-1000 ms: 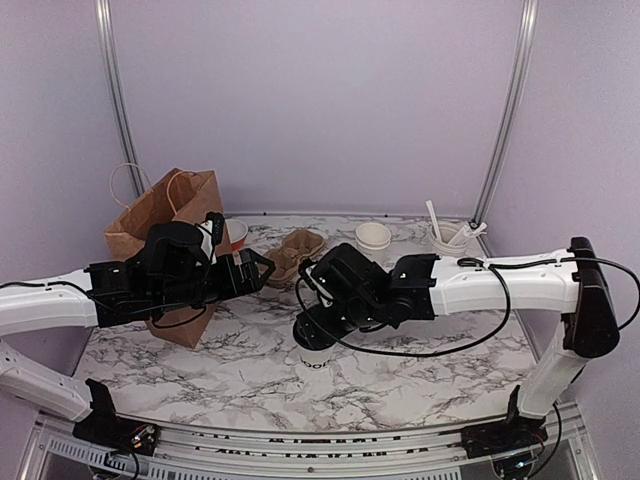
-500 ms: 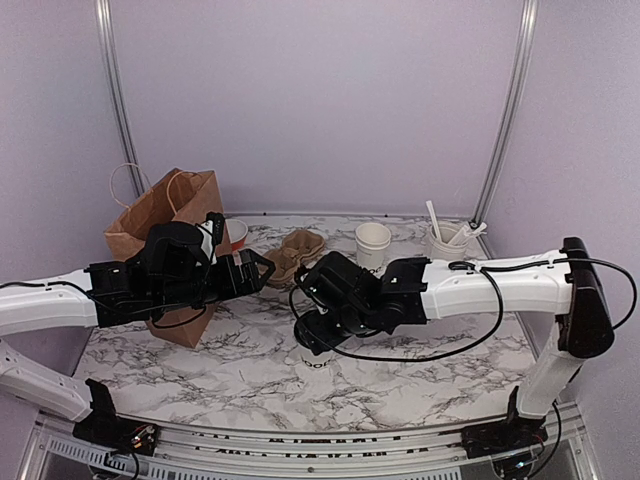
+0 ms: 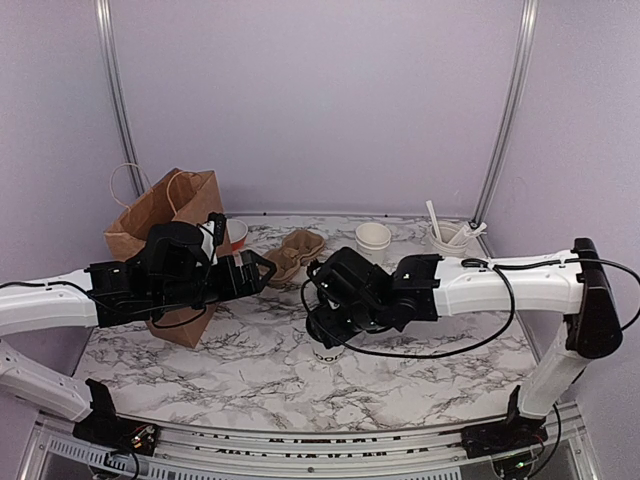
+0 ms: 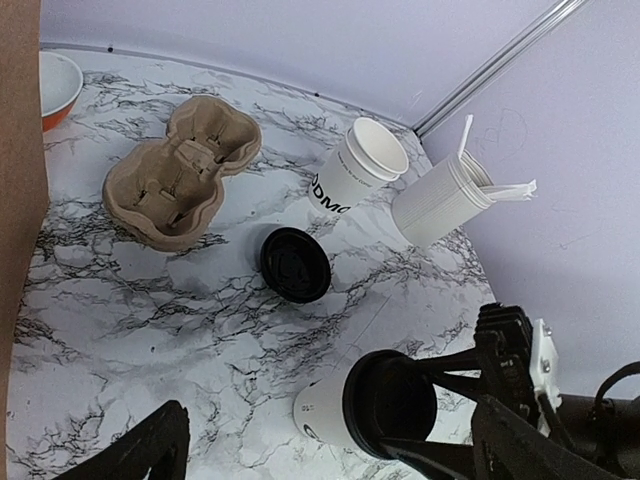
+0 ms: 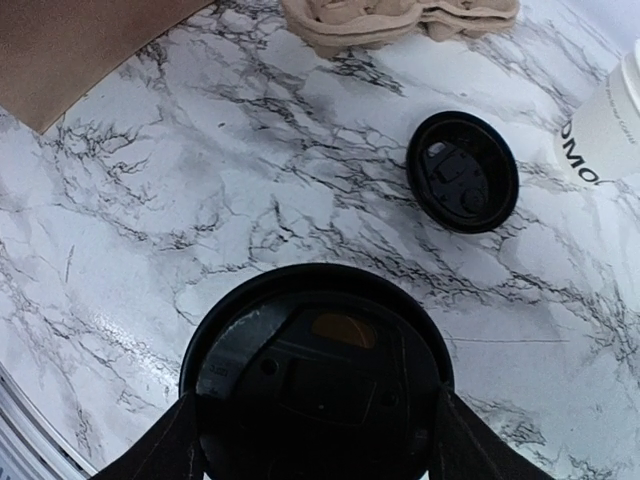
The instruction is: Pack the takeout coffee
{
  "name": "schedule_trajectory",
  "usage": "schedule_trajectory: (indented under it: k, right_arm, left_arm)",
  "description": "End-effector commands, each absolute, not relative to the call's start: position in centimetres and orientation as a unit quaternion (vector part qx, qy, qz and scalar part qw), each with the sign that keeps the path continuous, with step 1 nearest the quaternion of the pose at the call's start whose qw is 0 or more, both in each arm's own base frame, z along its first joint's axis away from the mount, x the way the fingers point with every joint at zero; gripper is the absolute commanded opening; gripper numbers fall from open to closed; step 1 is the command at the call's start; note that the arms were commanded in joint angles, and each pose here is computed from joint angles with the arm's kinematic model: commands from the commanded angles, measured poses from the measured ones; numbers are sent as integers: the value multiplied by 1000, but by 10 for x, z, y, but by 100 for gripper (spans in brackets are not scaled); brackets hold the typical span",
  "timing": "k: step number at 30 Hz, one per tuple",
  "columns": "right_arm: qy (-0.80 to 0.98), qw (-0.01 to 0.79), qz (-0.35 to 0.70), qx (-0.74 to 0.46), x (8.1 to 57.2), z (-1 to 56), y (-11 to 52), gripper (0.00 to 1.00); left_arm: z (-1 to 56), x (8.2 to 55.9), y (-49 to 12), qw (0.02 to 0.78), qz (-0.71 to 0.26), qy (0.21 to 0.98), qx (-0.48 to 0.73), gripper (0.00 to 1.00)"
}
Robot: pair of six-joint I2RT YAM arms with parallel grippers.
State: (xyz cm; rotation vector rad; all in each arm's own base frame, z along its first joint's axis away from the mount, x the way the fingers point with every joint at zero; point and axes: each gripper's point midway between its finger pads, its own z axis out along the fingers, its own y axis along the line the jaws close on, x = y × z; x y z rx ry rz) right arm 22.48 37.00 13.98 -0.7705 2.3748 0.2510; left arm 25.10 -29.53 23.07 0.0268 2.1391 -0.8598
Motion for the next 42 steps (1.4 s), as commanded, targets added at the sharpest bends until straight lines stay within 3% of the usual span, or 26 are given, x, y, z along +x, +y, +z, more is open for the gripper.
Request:
schedule_trajectory:
  k: [1, 21, 31, 42]
  right_arm:
    - [905, 336, 97, -243, 243, 163, 335, 64]
    - [939, 334, -20, 82, 295, 142, 40, 64]
    - [938, 321, -53, 123, 300, 132, 14, 65]
    - [935, 325, -53, 133, 297, 142, 12, 93]
  left_arm:
    - [241, 252, -304, 406, -352, 843, 23, 99]
    - [248, 251, -317, 402, -370, 837, 45, 99]
    - [251, 249, -314, 405, -371, 835, 47, 99]
    - [250, 248, -313, 404, -370, 836, 46, 99]
